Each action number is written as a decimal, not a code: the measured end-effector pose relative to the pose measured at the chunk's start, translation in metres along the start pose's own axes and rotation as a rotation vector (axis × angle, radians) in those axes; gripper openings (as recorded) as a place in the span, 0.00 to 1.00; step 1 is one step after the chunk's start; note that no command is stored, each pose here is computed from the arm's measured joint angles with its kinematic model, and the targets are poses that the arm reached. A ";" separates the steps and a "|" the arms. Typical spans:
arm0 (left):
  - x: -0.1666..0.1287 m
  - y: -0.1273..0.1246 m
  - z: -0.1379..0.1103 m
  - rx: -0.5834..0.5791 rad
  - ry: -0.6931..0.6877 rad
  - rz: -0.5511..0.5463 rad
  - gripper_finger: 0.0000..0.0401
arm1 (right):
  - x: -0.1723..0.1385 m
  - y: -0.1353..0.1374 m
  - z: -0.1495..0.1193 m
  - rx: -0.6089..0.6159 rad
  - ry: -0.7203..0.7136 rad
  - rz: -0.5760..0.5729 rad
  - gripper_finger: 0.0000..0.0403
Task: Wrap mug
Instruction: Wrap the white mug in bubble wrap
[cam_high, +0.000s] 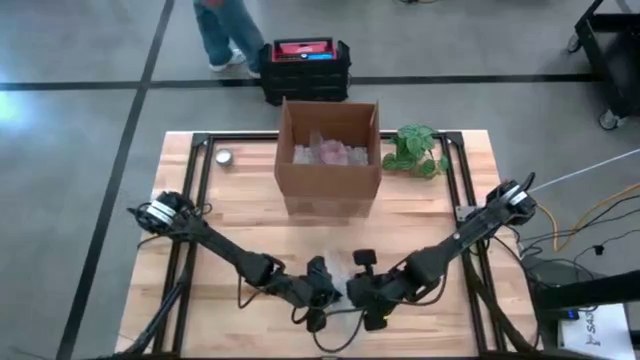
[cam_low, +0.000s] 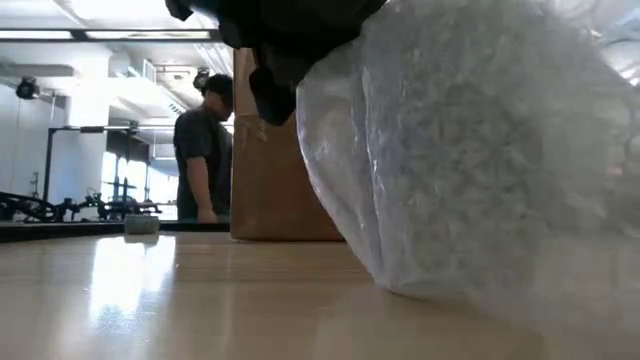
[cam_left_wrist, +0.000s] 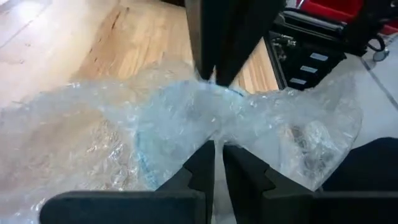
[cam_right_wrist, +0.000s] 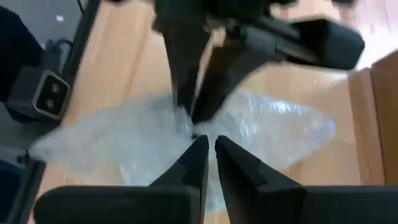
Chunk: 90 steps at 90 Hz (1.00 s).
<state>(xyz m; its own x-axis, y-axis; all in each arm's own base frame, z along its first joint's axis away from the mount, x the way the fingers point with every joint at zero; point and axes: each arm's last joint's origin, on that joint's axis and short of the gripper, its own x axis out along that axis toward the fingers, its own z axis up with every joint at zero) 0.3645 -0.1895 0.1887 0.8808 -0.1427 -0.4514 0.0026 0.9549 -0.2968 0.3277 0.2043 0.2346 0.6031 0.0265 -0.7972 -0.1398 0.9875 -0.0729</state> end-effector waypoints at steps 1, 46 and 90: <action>0.000 0.000 0.000 0.000 0.000 0.000 0.06 | 0.000 0.000 0.000 0.002 -0.005 0.001 0.05; 0.000 0.000 0.001 -0.009 -0.007 -0.004 0.06 | 0.048 0.006 -0.022 -0.009 0.143 -0.007 0.05; 0.000 0.000 0.001 -0.013 -0.011 -0.003 0.06 | -0.002 -0.018 0.008 -0.013 0.032 -0.139 0.05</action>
<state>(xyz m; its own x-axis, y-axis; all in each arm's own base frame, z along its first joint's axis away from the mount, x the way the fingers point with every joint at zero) 0.3652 -0.1892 0.1898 0.8859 -0.1426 -0.4414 -0.0006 0.9512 -0.3087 0.3353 0.1883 0.2424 0.5921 -0.1156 -0.7976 -0.0672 0.9791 -0.1918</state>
